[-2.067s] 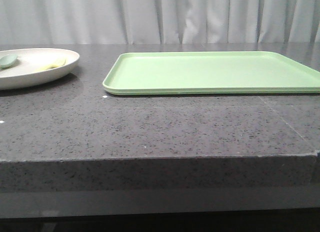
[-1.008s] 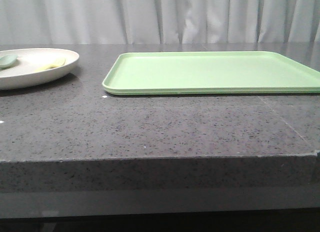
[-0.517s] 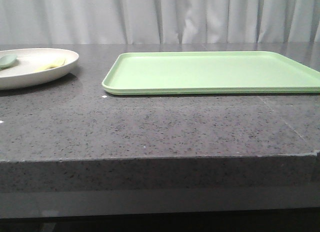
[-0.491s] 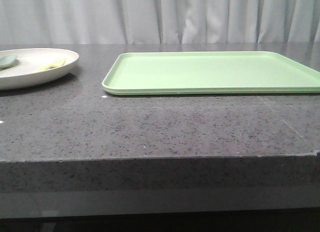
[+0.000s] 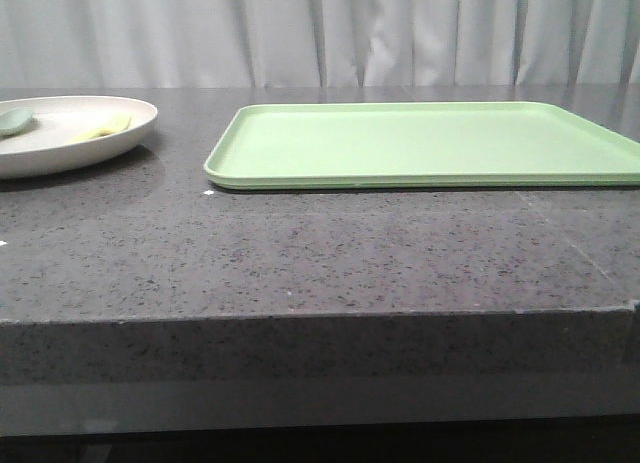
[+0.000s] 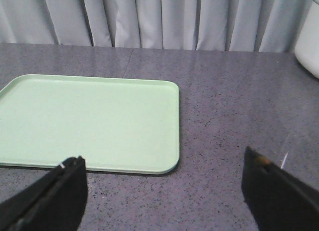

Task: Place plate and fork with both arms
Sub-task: 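Grasp the white plate rim with the left gripper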

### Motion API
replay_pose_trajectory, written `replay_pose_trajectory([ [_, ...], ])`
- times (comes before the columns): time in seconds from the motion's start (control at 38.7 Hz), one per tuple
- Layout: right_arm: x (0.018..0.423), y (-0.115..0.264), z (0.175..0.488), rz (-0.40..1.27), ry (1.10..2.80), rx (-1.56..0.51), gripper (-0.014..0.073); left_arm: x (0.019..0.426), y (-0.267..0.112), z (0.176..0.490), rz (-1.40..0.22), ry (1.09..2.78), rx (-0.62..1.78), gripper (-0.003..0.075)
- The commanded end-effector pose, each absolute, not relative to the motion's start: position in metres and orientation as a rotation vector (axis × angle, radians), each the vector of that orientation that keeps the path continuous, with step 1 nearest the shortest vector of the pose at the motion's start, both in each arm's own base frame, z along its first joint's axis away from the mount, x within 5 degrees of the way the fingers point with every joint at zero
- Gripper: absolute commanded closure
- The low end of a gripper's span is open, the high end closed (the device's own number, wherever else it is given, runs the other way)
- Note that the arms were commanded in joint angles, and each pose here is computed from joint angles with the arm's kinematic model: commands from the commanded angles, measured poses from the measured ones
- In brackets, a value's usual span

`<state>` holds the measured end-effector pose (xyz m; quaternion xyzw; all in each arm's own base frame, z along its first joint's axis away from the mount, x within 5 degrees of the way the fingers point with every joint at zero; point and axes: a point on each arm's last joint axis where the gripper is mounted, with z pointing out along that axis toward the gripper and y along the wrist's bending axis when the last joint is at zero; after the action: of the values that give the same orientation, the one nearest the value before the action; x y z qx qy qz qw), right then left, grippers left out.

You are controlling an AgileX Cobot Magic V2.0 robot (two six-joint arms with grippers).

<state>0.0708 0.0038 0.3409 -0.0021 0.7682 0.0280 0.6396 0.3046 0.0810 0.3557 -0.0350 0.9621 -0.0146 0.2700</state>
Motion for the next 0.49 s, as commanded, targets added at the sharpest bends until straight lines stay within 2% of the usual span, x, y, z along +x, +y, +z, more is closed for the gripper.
replay_pose_trajectory([
  [0.0, 0.073, 0.003, 0.357, 0.057, 1.657, 0.001, -0.005, 0.318, 0.086, 0.373, -0.121, 2.521, -0.058, 0.0112],
  [0.26, 0.073, 0.003, 0.357, 0.057, 1.657, 0.001, -0.005, 0.371, 0.1, 0.348, -0.219, 2.641, 0.023, 0.0113],
  [0.34, 0.073, 0.003, 0.357, 0.057, 1.657, 0.001, -0.005, 0.385, 0.101, 0.343, -0.287, 2.652, 0.057, 0.0148],
  [0.47, 0.073, 0.003, 0.357, 0.057, 1.657, 0.001, -0.005, 0.404, 0.105, 0.333, -0.309, 2.643, 0.085, 0.0244],
])
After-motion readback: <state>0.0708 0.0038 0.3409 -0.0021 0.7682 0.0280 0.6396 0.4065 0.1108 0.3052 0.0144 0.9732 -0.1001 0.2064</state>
